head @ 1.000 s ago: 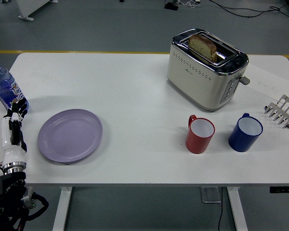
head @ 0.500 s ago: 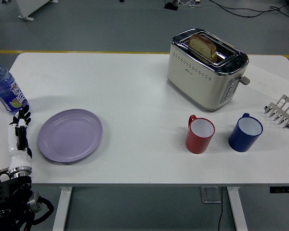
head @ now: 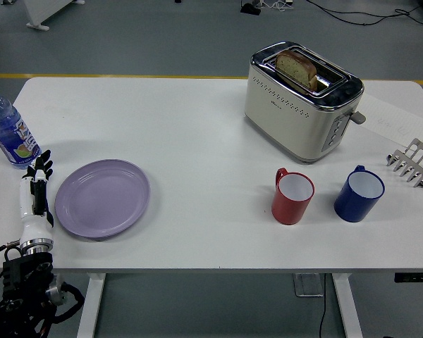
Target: Push plate across desktop
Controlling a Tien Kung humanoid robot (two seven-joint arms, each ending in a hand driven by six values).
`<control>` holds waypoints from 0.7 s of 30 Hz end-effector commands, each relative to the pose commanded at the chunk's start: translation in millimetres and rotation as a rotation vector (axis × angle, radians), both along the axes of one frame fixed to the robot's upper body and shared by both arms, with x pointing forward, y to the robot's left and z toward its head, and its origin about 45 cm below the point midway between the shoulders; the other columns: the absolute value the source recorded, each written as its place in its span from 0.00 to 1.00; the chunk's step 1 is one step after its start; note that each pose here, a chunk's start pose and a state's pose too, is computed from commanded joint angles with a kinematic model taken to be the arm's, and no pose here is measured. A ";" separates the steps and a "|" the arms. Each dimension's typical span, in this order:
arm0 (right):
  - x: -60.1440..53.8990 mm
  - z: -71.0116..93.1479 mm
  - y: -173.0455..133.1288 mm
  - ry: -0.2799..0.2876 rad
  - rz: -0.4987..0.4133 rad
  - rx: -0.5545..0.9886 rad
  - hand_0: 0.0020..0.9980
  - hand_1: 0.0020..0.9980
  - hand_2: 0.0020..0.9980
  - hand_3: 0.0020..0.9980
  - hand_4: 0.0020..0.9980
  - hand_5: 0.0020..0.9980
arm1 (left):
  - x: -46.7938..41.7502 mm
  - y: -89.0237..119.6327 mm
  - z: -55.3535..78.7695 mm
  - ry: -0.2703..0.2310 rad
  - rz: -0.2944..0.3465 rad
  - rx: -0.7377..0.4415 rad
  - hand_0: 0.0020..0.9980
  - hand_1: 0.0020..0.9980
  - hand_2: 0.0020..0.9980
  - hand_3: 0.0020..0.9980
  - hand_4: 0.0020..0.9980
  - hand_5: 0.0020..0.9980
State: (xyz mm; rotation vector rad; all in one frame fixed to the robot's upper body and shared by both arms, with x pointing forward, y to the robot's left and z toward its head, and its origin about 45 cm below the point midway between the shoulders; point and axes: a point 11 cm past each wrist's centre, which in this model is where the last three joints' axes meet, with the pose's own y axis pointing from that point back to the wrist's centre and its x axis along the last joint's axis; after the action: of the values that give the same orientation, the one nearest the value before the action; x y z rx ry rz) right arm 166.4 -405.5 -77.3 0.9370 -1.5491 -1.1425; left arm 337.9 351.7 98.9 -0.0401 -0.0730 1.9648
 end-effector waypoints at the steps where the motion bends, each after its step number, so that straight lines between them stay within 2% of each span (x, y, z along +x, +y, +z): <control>1: 0.1 0.0 0.2 0.000 0.000 0.000 0.62 0.58 0.65 0.59 0.31 0.39 | -0.1 0.1 -0.5 0.002 0.000 0.000 0.88 0.89 0.91 0.78 0.55 1.00; 21: 1.1 0.0 1.5 0.001 0.004 0.003 0.62 0.58 0.65 0.59 0.31 0.39 | 5.7 -14.0 -3.3 0.013 -0.051 -0.003 0.87 0.89 0.90 0.77 0.54 1.00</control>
State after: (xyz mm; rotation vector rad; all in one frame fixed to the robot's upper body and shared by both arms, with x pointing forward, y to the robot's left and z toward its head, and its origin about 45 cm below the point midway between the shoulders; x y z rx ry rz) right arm 167.5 -404.0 -77.3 0.9414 -1.5445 -1.1422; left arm 343.5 337.6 95.6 -0.0306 -0.0597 1.9142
